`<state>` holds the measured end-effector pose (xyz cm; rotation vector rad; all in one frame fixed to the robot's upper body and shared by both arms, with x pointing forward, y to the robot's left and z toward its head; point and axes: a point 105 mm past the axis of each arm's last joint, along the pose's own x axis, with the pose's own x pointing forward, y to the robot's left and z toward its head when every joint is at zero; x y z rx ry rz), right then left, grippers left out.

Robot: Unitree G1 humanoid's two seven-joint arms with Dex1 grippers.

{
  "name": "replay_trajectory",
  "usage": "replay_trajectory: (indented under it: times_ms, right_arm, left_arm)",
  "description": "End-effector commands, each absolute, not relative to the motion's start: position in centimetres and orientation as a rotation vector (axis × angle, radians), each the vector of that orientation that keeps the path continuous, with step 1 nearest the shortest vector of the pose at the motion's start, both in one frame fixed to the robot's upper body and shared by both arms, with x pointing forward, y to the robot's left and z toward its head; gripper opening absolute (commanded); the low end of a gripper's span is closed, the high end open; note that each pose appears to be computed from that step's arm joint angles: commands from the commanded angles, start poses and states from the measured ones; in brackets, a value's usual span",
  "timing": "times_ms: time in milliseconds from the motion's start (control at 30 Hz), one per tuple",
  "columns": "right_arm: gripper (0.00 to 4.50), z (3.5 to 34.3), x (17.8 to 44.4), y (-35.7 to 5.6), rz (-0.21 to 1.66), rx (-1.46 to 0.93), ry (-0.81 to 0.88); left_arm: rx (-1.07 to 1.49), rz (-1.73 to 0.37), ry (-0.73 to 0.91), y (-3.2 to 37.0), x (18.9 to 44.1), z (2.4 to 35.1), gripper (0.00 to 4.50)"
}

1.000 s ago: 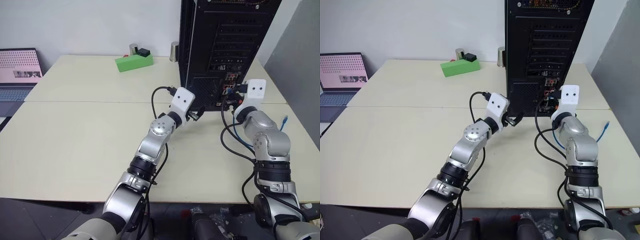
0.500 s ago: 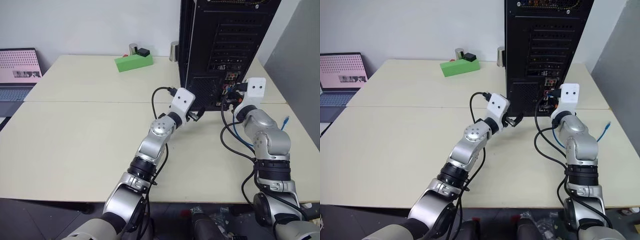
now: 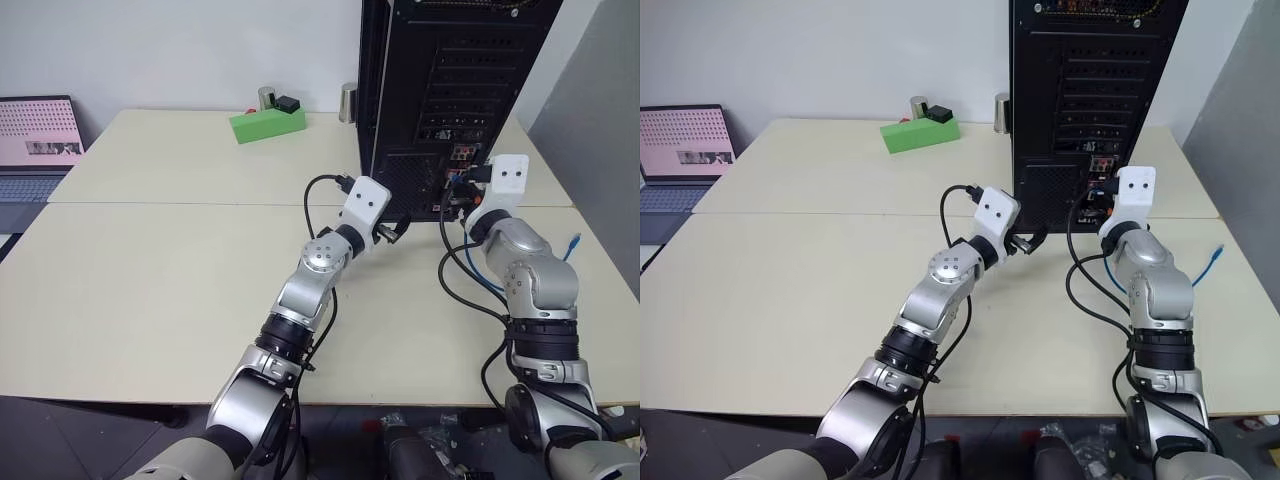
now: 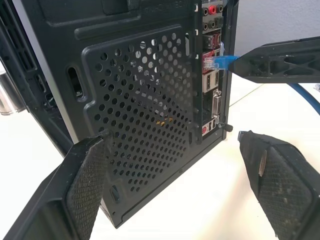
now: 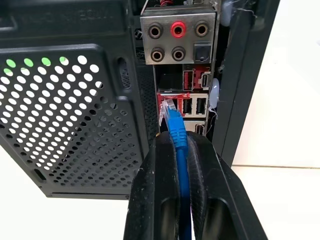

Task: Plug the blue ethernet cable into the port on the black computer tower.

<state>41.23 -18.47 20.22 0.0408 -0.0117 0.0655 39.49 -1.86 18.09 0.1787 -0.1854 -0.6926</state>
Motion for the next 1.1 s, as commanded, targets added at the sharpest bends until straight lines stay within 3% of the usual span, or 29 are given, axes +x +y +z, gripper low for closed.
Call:
replay_trajectory:
  times_ms: [33, 1100]
  right_arm:
    - [0.00, 22.9, 41.2, -19.3, 0.026, 0.087, -0.094]
    - [0.00, 23.6, 42.9, -17.5, 0.058, 0.109, -0.095]
  left_arm:
    - [0.177, -0.705, -0.235, -2.3, 39.0, 19.4, 4.26]
    - [0.157, -0.738, -0.241, -2.8, 38.5, 19.7, 4.26]
